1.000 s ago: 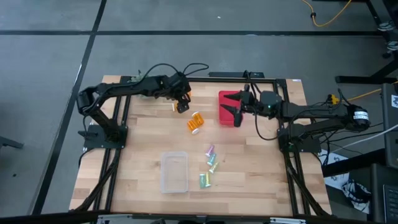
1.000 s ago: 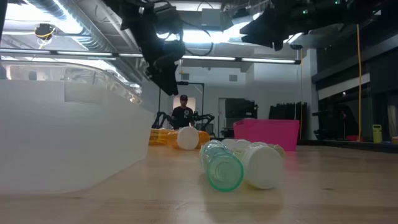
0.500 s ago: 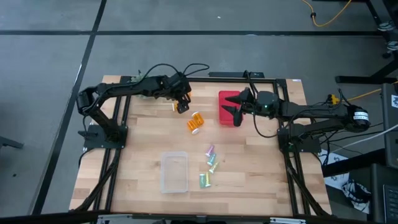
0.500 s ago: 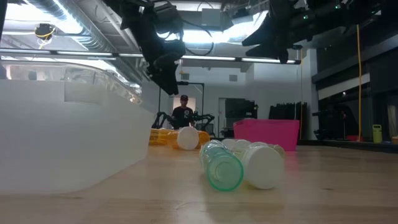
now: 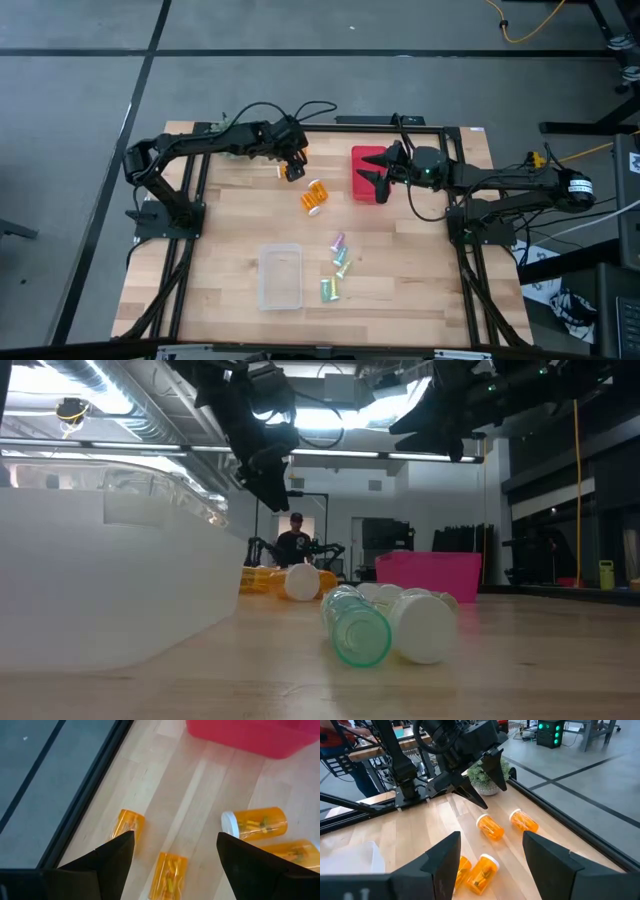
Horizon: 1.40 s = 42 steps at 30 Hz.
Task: Pick and place medicine bottles into bin by pill shape (circle, oval)
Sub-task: Put the large orange pill bottle into the red bin
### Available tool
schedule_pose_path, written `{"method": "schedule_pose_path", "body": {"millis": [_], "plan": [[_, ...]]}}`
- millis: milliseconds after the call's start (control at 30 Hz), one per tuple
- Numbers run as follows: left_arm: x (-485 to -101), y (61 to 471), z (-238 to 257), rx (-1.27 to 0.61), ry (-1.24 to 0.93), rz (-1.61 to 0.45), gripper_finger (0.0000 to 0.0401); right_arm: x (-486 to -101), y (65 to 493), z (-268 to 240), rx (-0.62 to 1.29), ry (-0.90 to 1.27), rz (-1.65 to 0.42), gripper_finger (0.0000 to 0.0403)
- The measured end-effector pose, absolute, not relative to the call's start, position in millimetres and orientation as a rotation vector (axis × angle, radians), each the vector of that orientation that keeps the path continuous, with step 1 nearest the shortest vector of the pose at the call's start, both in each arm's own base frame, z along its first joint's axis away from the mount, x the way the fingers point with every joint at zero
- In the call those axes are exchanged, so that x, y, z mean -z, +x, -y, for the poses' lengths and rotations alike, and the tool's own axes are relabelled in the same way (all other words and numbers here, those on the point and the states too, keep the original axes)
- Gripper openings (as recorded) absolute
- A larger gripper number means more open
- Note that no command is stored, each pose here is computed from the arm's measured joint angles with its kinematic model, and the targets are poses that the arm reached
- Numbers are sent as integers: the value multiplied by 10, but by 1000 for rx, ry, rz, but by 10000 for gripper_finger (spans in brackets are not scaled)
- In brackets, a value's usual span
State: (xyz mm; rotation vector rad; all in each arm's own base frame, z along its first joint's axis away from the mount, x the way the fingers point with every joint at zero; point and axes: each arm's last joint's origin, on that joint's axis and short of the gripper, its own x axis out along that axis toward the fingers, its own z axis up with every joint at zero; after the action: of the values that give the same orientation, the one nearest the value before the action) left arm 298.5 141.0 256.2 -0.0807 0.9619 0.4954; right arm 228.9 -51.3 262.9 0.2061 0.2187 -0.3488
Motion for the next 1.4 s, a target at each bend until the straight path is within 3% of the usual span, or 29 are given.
{"method": "schedule_pose_path", "body": {"millis": [433,967,1400], "plan": [[-2543,2951,-1424,-487,-78,-997,278,-2629,2289,513,343,157,-227,217],[-2036,2908,-1666,-507,-169,-1261,278,-2555,2334,523,346,159,-264,217],[-1989,2932,-1659,-462,-181,-1268,278,-2526,2340,524,348,160,-287,217]]}}
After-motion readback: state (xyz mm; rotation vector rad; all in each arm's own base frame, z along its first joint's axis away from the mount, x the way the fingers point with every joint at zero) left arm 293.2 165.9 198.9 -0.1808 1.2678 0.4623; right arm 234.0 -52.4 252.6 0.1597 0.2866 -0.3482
